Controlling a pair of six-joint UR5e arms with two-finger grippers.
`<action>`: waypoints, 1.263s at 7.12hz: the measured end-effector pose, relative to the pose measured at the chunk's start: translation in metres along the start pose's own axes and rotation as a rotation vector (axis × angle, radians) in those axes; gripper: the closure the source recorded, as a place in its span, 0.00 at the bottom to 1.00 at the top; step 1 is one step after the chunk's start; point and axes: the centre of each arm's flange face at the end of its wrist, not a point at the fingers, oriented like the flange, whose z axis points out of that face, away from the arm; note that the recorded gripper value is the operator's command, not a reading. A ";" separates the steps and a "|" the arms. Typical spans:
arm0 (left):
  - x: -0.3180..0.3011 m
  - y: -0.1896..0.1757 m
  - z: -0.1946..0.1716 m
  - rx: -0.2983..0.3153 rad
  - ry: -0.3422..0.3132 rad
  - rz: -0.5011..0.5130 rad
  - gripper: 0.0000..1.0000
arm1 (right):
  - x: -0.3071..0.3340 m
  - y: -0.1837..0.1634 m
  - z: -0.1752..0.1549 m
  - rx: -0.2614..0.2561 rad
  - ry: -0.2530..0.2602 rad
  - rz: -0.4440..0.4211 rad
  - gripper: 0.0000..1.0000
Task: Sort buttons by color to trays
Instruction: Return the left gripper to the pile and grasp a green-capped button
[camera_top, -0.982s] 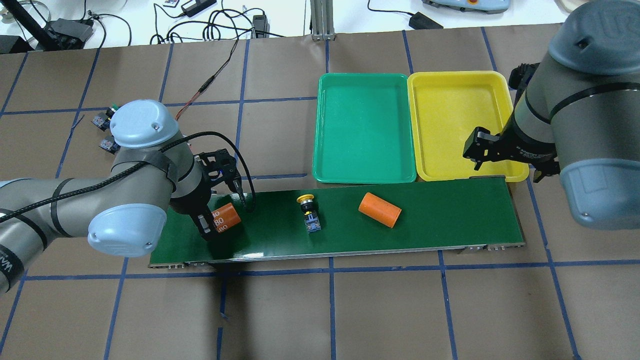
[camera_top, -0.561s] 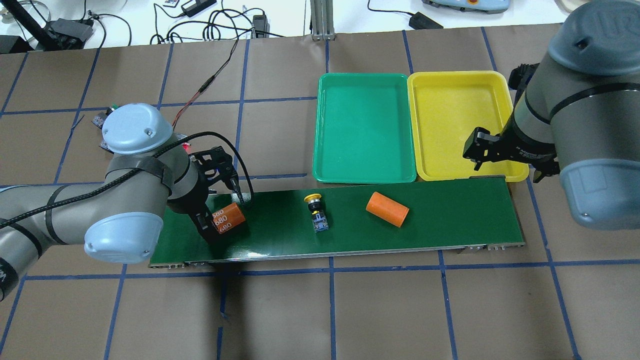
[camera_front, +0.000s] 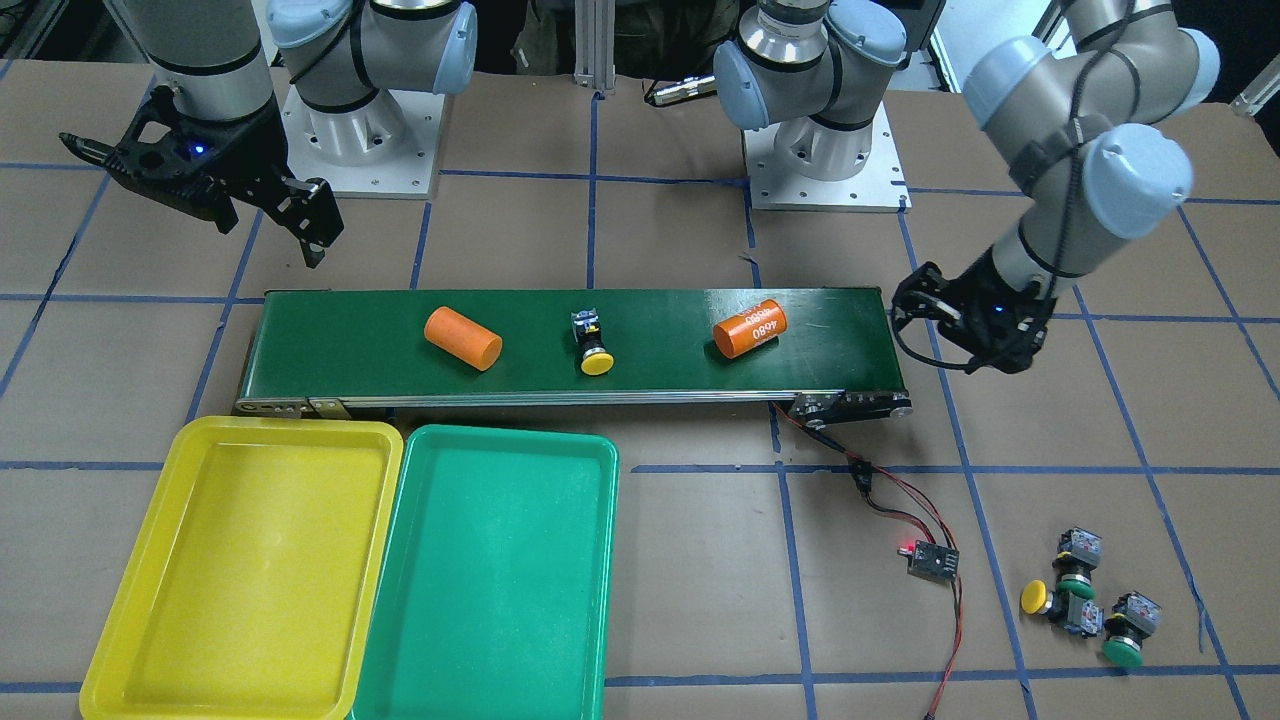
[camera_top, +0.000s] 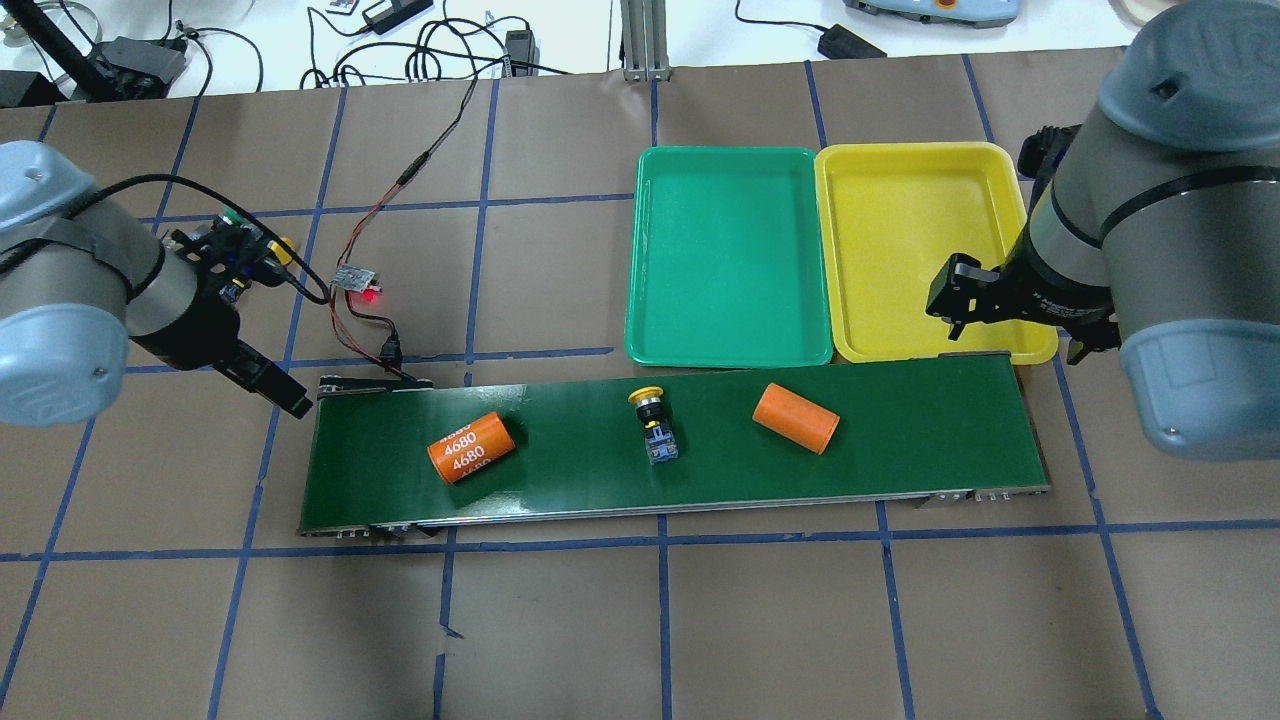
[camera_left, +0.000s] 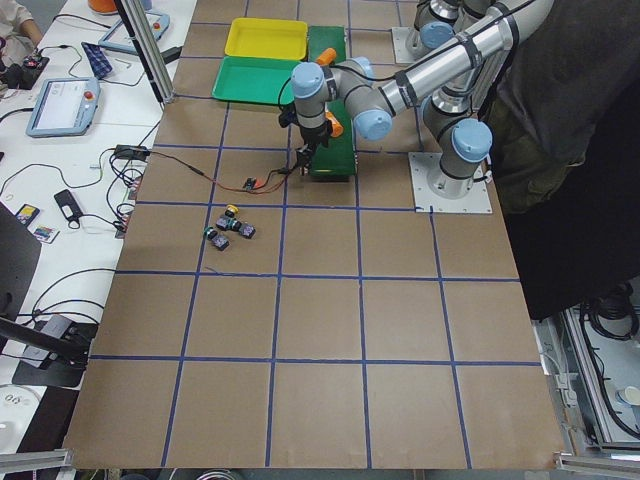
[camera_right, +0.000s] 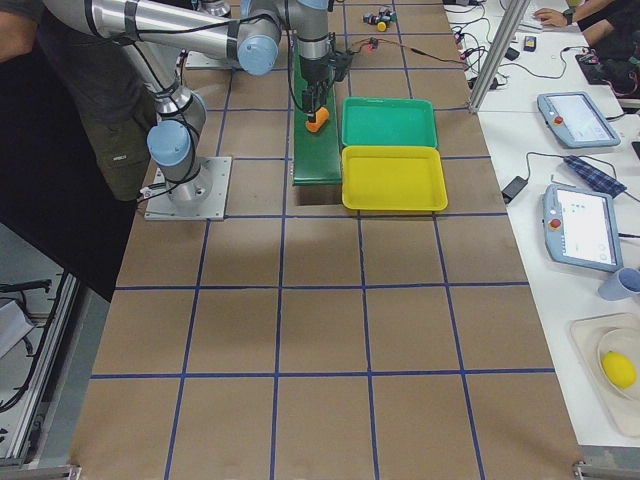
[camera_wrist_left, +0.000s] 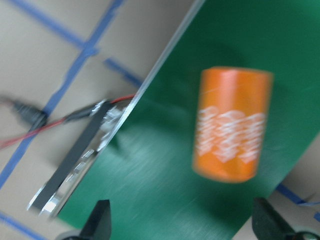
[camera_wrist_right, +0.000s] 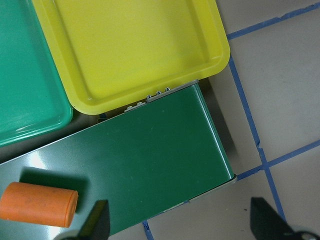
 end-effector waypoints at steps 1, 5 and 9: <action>-0.050 -0.019 -0.006 0.010 -0.011 -0.080 0.00 | 0.000 0.000 0.000 0.000 0.000 0.001 0.00; -0.195 -0.056 0.038 0.008 -0.021 -0.136 0.00 | 0.000 0.000 0.000 -0.001 -0.001 -0.001 0.00; -0.227 -0.077 0.085 0.042 -0.076 -0.050 0.38 | 0.000 0.001 0.002 -0.009 0.003 0.006 0.00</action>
